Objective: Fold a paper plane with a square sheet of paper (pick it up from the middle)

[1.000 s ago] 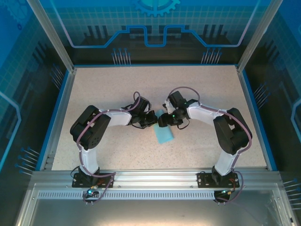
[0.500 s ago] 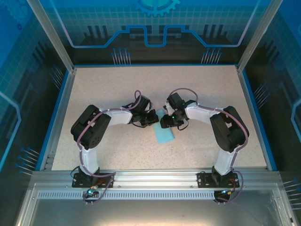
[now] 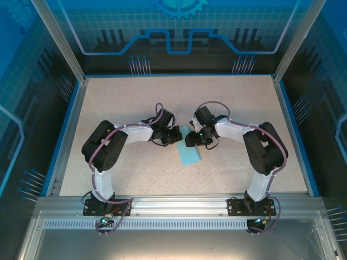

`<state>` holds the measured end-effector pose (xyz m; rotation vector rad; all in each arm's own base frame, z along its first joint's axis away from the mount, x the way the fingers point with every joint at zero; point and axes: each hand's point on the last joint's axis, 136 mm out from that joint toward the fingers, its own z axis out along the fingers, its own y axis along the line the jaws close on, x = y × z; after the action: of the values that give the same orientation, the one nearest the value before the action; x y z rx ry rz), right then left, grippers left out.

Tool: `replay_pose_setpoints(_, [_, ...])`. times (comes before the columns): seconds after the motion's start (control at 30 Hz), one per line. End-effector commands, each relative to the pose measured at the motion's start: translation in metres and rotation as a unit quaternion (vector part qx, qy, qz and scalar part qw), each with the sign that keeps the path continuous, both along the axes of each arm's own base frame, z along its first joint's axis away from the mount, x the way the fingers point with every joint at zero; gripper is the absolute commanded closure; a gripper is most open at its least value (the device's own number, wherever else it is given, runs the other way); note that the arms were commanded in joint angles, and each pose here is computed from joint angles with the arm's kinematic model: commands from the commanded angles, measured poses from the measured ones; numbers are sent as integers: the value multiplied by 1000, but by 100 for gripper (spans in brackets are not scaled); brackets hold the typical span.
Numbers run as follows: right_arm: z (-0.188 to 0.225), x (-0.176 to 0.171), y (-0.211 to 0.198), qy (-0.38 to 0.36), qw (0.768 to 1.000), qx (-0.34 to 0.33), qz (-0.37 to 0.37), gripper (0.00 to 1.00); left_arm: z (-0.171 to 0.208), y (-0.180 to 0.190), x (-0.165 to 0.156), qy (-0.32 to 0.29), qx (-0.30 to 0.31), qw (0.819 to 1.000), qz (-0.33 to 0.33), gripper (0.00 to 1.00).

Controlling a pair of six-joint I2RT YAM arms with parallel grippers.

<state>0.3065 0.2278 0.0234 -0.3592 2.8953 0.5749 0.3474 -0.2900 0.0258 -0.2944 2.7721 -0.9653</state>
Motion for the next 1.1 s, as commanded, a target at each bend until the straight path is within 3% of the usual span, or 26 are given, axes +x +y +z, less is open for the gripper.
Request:
replay_pose_setpoints(0.0, [4,-2,0,5,1000,12,-2,43,-5,0,1,1,20,1000,-8,94])
replay_pose_setpoints(0.33, [10,-5,10,11,999,44,9,41,-6,5,1,1,39,999,-7,94])
replay_pose_setpoints(0.6, [-3,-4,3,18,1000,17,-2,50,14,4,1,-9,26,1000,-7,93])
replay_pose_setpoints(0.83, [-15,-3,-1,24,1000,-1,-13,51,52,7,-1,-44,7,999,0,84])
replay_pose_setpoints(1.07, [-22,-4,-2,28,999,-23,-16,48,48,11,-4,-44,5,999,13,75])
